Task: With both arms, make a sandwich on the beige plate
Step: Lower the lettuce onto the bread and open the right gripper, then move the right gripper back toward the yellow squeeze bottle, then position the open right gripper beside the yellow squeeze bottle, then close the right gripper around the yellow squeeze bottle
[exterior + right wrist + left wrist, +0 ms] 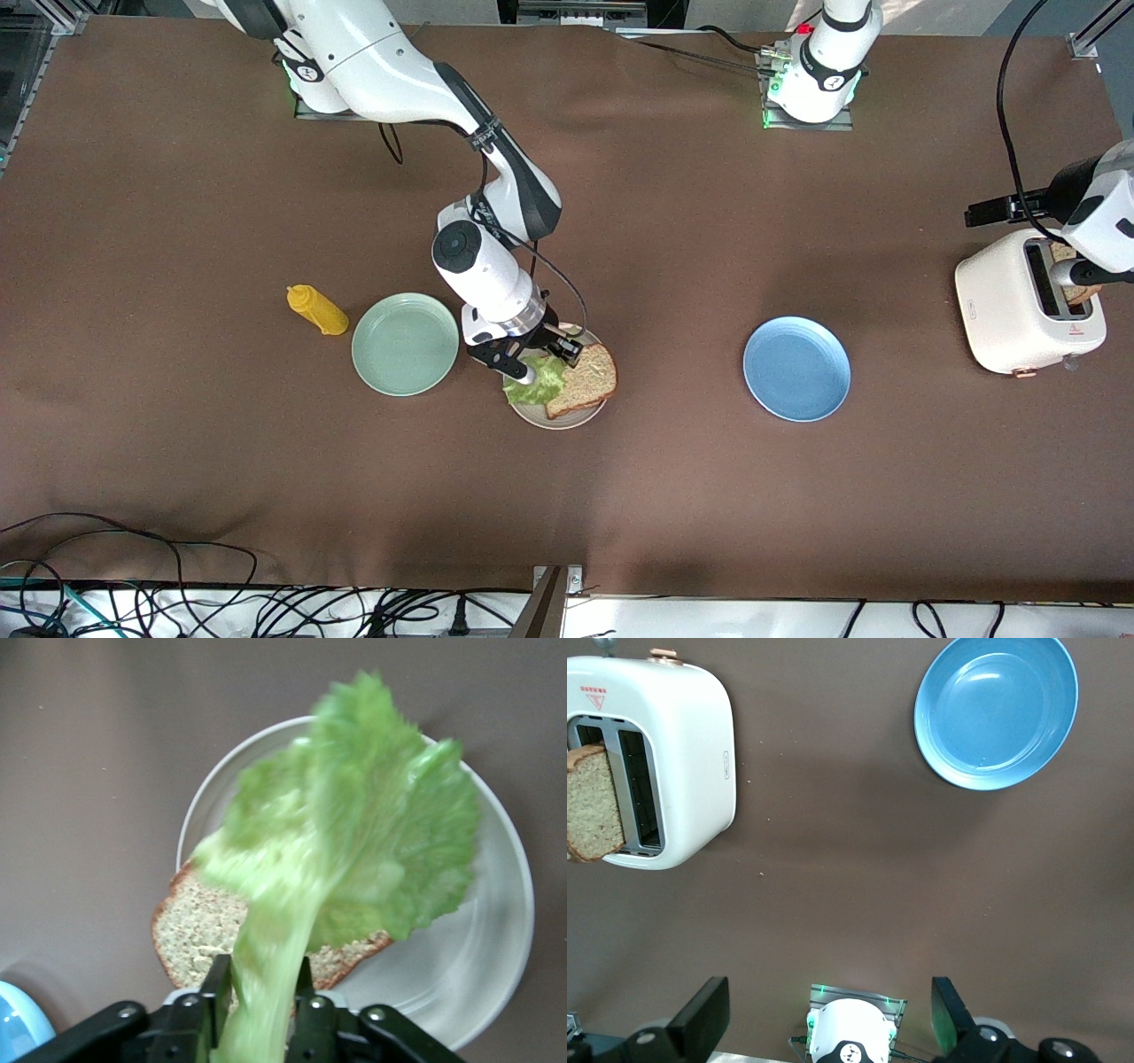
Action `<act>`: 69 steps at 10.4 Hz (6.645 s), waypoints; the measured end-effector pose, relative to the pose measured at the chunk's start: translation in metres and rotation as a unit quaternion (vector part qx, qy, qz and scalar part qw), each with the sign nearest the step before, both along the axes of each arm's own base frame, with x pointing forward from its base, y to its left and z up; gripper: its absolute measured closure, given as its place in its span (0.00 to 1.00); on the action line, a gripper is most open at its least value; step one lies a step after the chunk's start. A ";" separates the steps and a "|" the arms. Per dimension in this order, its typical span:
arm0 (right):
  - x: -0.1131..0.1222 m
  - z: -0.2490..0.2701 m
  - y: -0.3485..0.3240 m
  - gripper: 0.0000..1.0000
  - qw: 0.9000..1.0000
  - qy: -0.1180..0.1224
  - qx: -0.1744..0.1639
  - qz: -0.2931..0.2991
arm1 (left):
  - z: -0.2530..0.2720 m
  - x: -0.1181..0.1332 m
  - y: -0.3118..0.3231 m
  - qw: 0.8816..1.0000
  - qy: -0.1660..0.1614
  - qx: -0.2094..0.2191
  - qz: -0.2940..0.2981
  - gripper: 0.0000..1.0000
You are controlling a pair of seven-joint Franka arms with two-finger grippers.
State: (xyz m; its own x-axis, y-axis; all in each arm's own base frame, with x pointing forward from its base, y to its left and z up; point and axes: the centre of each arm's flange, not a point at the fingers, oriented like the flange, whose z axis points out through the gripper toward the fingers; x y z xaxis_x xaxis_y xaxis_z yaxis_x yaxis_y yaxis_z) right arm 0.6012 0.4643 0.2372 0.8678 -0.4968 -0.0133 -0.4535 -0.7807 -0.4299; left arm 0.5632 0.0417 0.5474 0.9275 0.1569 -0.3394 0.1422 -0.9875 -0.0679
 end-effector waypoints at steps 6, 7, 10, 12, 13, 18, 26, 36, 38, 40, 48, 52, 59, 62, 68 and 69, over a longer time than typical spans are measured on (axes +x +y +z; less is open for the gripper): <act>-0.001 0.044 0.000 0.00 0.995 0.019 -0.069 0.064 | 0.000 0.000 0.000 1.000 0.000 0.000 0.000 0.00; -0.002 0.061 -0.006 0.00 0.991 0.022 -0.105 0.086 | 0.000 0.000 0.000 1.000 0.000 0.000 0.000 0.00; 0.009 0.104 -0.034 0.00 0.978 0.039 -0.180 0.099 | 0.000 0.000 0.000 1.000 0.001 0.000 0.000 0.00; 0.022 0.136 -0.063 0.00 0.968 0.060 -0.215 0.116 | 0.000 0.000 0.001 1.000 0.001 0.000 0.001 0.00; 0.026 0.148 -0.079 0.00 0.960 0.069 -0.231 0.146 | 0.000 0.000 0.001 1.000 0.001 0.000 0.001 0.00; 0.048 0.199 -0.195 0.00 0.912 0.113 -0.238 0.313 | 0.000 0.000 0.004 1.000 0.001 0.000 0.004 0.00; 0.073 0.241 -0.318 0.00 0.890 0.102 -0.265 0.356 | -0.001 0.000 0.006 1.000 0.001 0.000 0.005 0.00; 0.074 0.239 -0.311 0.00 0.889 0.096 -0.267 0.359 | -0.001 0.000 0.006 1.000 0.001 0.000 0.006 0.00; 0.074 0.239 -0.311 0.00 0.890 0.096 -0.265 0.359 | -0.001 0.000 0.006 1.000 0.001 0.000 0.006 0.00; 0.075 0.238 -0.317 0.00 0.890 0.095 -0.256 0.364 | -0.001 0.000 0.006 1.000 0.001 0.000 0.006 0.00; 0.029 0.212 -0.424 0.00 0.888 0.107 -0.186 0.407 | -0.001 0.000 0.006 1.000 0.002 0.000 0.005 0.00; -0.015 0.191 -0.522 0.00 0.875 0.051 -0.153 0.456 | -0.002 -0.001 0.007 1.000 0.003 0.000 0.007 0.00; -0.055 0.099 -0.585 0.00 0.838 -0.044 -0.108 0.533 | -0.003 -0.001 0.009 1.000 0.004 0.000 0.008 0.00; -0.055 0.035 -0.590 0.00 0.807 -0.166 -0.031 0.566 | -0.003 -0.001 0.009 1.000 0.004 0.000 0.008 0.00; -0.064 -0.039 -0.557 0.00 0.735 -0.329 0.075 0.589 | -0.003 -0.001 0.009 1.000 0.004 0.000 0.008 0.00; -0.066 -0.050 -0.550 0.00 0.717 -0.361 0.089 0.589 | -0.003 -0.001 0.009 1.000 0.004 0.000 0.008 0.00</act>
State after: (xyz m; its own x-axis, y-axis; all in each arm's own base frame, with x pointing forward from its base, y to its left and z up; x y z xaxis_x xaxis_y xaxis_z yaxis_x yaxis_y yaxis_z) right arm 0.5351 -0.0859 0.1873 0.4965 0.5418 0.6782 0.8673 -0.3422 -0.3616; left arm 0.5623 0.0503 0.5448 0.9220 0.1715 -0.3473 0.1573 -0.9851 -0.0688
